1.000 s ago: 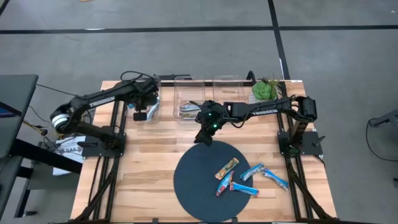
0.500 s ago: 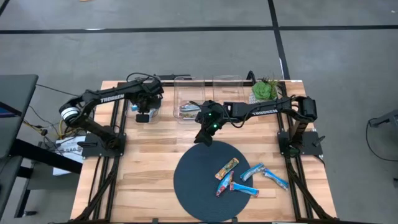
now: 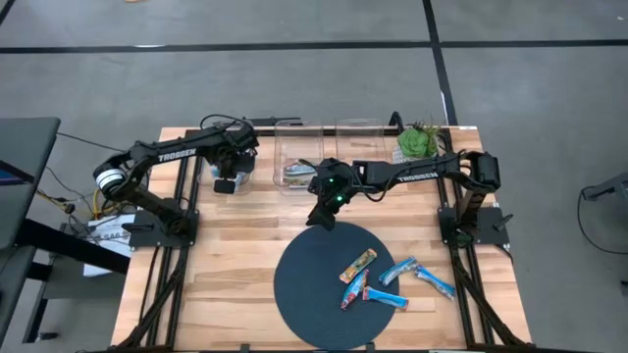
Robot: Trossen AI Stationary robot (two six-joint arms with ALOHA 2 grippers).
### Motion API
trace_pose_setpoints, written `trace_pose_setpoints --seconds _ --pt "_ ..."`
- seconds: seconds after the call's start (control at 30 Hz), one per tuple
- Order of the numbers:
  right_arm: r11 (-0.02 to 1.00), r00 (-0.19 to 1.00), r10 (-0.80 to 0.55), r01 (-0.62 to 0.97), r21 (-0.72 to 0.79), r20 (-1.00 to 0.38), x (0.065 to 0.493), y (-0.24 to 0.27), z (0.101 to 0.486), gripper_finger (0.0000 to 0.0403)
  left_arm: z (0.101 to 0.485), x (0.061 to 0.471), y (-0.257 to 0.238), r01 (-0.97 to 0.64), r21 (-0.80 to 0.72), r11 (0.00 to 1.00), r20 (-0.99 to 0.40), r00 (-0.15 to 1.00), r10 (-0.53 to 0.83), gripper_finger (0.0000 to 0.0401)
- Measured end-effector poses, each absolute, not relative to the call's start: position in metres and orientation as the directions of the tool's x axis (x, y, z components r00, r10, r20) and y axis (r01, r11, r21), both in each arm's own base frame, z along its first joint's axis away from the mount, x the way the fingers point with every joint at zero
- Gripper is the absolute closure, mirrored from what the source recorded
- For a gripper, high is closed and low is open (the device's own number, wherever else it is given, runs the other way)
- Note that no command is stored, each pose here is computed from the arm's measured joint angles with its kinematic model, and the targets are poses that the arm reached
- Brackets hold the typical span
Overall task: Pick and place Granola Bars by type
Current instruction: Put the yellow granola bar into the left transparent bin
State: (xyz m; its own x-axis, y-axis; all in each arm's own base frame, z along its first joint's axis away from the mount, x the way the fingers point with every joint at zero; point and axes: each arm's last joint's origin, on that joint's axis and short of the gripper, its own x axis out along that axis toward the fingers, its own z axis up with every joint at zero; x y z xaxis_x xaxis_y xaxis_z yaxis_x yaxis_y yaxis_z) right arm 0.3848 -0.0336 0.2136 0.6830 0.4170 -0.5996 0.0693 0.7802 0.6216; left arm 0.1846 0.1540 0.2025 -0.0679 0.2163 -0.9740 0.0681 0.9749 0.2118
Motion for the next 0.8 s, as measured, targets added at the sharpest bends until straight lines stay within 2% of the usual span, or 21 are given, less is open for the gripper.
trace_pose_setpoints --seconds 0.23,0.47,0.63,0.8 --pt "0.780 0.683 0.417 0.069 0.622 -0.600 0.385 -0.034 0.214 0.0239 0.202 0.185 0.154 0.068 0.212 0.975 -0.974 -0.069 0.217 0.0302" --pt "0.780 0.683 0.419 0.068 0.623 -0.599 0.385 -0.034 0.214 0.0239 0.204 0.184 0.154 0.033 0.218 0.975 -0.973 -0.064 0.220 0.0291" --pt "0.777 0.680 0.428 0.059 0.627 -0.595 0.385 -0.033 0.214 0.0239 0.216 0.181 0.148 -0.050 0.207 0.977 -0.978 0.027 0.208 0.0291" --pt "0.772 0.674 0.444 0.046 0.634 -0.590 0.385 -0.031 0.214 0.0240 0.239 0.172 0.141 -0.165 0.253 0.953 -0.953 0.130 0.275 0.0291"
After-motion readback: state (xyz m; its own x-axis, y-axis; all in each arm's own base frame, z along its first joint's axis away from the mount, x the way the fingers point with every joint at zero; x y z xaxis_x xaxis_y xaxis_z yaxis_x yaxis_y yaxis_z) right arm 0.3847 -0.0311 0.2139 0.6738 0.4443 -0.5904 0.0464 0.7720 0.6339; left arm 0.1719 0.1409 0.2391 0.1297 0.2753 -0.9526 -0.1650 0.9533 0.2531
